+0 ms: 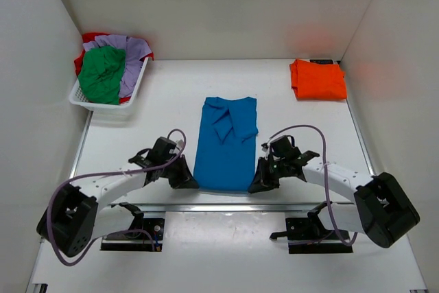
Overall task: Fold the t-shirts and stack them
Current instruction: Grab one side of the 2/3 rectangular tshirt with both arms, then fold the long partially folded tshirt into a neat square, then put the neatly folded tshirt into the corner of the board with the right arm
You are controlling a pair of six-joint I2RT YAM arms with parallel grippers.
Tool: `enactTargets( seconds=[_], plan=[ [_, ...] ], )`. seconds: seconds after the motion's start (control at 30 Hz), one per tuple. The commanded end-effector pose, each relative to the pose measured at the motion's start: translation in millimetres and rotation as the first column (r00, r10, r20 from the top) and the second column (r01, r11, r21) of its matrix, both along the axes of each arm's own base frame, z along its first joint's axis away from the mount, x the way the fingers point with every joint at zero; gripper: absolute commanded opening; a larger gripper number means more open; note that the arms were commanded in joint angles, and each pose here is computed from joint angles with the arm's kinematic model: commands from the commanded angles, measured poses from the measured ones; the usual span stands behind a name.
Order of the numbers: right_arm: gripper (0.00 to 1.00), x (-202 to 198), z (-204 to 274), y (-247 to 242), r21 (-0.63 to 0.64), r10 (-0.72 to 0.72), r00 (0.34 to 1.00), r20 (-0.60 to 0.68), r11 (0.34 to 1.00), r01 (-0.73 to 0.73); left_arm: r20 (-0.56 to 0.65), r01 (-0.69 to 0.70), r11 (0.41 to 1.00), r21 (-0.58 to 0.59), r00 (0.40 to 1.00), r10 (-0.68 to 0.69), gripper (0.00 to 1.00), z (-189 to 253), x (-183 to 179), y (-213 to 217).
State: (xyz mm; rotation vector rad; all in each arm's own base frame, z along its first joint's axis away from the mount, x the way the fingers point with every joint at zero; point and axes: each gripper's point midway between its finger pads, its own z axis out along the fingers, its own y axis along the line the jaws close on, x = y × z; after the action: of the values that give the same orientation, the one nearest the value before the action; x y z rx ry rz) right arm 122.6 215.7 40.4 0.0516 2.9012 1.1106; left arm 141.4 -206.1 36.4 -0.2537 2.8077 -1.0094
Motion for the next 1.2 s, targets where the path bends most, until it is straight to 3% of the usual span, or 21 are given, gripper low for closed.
enactTargets(
  seconds=[0.0, 0.17, 0.43, 0.47, 0.5, 0.57, 0.63, 0.7, 0.77, 1.0, 1.17],
  plan=[
    [0.0, 26.5, 34.5, 9.6, 0.055, -0.031, 0.998, 0.058, 0.998, 0.028, 0.076, 0.009, 1.0, -0.015, 0.997, -0.007, 0.0, 36.5, 34.9, -10.9],
    [0.01, 103.1, 76.1, 3.0, 0.107, -0.115, 0.98, 0.16, 0.989, 0.099, 0.166, -0.067, 0.996, -0.065, 0.983, 0.077, 0.0, 73.9, 115.1, -6.2],
    [0.0, 270.9, 101.6, -33.5, 0.08, -0.189, 0.938, 0.29, 0.982, 0.173, 0.279, -0.145, 0.982, -0.117, 0.945, 0.173, 0.0, 106.7, 313.7, -21.9],
    [0.04, 298.2, 96.4, -39.4, 0.067, -0.203, 0.933, 0.298, 0.979, 0.192, 0.291, -0.146, 0.981, -0.127, 0.94, 0.177, 0.01, 110.0, 328.2, -23.8],
    [0.15, 308.3, 95.8, -45.1, 0.05, -0.209, 0.931, 0.298, 0.978, 0.203, 0.295, -0.145, 0.98, -0.139, 0.938, 0.181, 0.07, 108.1, 353.4, -26.1],
    [0.21, 339.1, 83.1, -48.8, 0.017, -0.203, 0.929, 0.31, 0.978, 0.208, 0.314, -0.147, 0.975, -0.165, 0.929, 0.193, 0.38, 108.8, 384.7, -33.5],
    [0.48, 350.9, 73.5, -54.8, -0.025, -0.197, 0.929, 0.313, 0.976, 0.215, 0.301, -0.145, 0.97, -0.193, 0.933, 0.199, 0.43, 105.2, 405.6, -37.4],
    [0.61, 352.1, 58.5, -56.8, -0.071, -0.185, 0.937, 0.297, 0.974, 0.215, 0.279, -0.136, 0.969, -0.204, 0.941, 0.191, 0.42, 97.6, 406.5, -38.4],
    [0.68, 347.7, 53.3, -56.2, -0.079, -0.181, 0.934, 0.308, 0.973, 0.215, 0.261, -0.138, 0.97, -0.202, 0.947, 0.189, 0.43, 86.6, 395.7, -31.2],
    [0.73, 319.2, 16.8, -37.2, -0.035, -0.187, 0.954, 0.235, 0.979, 0.2, 0.208, -0.197, 0.943, -0.267, 0.944, 0.256, 0.4, 80.9, 322.0, -2.0],
    [0.74, 318.2, -15.3, -9.8, -0.089, -0.087, 0.98, 0.181, 0.99, 0.105, 0.193, -0.213, 0.936, -0.28, 0.942, 0.273, 0.38, 80.7, 279.3, 14.7]
  ],
)
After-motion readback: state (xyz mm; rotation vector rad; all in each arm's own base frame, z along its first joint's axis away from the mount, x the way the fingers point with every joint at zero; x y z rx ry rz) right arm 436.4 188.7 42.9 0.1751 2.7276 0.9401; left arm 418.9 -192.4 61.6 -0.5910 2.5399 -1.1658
